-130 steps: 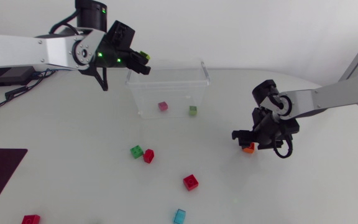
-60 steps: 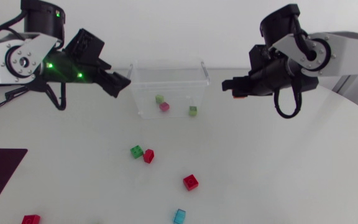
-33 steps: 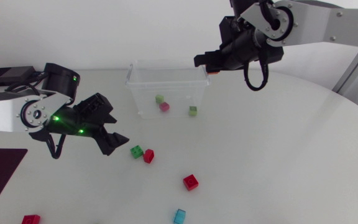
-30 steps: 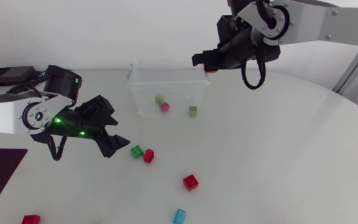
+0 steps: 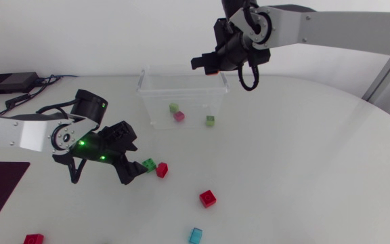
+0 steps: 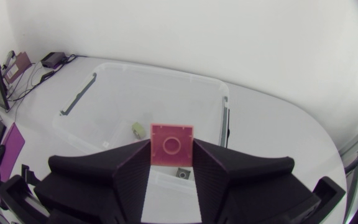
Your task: Pick up the duplo bricks and place them in the container
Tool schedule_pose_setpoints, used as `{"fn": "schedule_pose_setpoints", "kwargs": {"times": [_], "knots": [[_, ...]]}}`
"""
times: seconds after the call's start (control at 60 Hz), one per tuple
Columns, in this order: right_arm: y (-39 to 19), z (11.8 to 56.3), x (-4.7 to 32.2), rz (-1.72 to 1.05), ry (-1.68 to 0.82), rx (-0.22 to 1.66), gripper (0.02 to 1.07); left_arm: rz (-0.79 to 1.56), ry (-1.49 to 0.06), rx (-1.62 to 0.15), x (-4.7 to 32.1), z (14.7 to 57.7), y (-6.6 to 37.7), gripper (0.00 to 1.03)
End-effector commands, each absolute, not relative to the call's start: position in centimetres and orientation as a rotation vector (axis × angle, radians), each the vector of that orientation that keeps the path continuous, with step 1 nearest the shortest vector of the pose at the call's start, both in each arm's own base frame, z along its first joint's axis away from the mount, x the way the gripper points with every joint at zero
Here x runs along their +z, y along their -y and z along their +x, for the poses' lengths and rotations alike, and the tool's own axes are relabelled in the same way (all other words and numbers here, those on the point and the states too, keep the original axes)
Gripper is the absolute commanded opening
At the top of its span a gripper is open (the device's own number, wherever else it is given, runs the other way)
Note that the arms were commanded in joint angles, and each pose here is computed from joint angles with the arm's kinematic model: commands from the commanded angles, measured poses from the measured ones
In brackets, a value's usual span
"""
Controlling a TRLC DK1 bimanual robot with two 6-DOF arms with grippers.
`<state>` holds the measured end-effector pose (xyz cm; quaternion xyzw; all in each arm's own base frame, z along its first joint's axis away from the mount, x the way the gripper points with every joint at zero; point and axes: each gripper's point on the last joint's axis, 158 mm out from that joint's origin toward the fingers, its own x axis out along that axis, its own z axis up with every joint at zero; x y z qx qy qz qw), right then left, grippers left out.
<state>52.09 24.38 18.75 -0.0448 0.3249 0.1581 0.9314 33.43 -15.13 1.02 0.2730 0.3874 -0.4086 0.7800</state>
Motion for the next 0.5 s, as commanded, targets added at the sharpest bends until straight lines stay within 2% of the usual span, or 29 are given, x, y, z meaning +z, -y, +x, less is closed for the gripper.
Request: {"fn": "schedule_pose_setpoints", "kwargs": {"times": [0.0,0.083,0.117,0.133,0.15,0.217,0.25,0.3,0.483], "knots": [[-25.6,53.2,18.4,-0.115,-0.642,0.336,0.31,0.61,-0.873,-0.935,-1.1,32.0,15.7,0.98],[-26.0,54.0,17.8,-0.124,-0.639,0.339,0.33,0.619,-0.865,-0.951,-1.7,32.0,16.4,0.98],[-26.1,54.3,17.4,-0.125,-0.644,0.337,0.39,0.624,-0.864,-0.951,-2.1,32.3,16.6,0.98],[-26.1,54.4,17.2,-0.125,-0.647,0.337,0.45,0.626,-0.866,-0.949,-2.2,32.3,16.5,0.98],[-26.1,54.5,17.2,-0.128,-0.646,0.336,0.58,0.628,-0.868,-0.948,-2.4,32.4,16.6,0.98],[-26.0,54.6,16.9,-0.133,-0.65,0.336,0.9,0.631,-0.865,-0.941,-2.9,32.9,16.6,0.98],[-26.0,54.5,16.8,-0.137,-0.652,0.337,0.98,0.63,-0.866,-0.938,-3.3,33.2,16.5,0.98],[-25.8,54.1,17.1,-0.143,-0.651,0.34,1.01,0.629,-0.866,-0.931,-3.5,33.5,16.2,0.98],[-26.6,50.2,18.9,-0.198,-0.611,0.409,1.01,0.636,-0.862,-0.916,-3.8,34.4,15.3,0.98]]}}
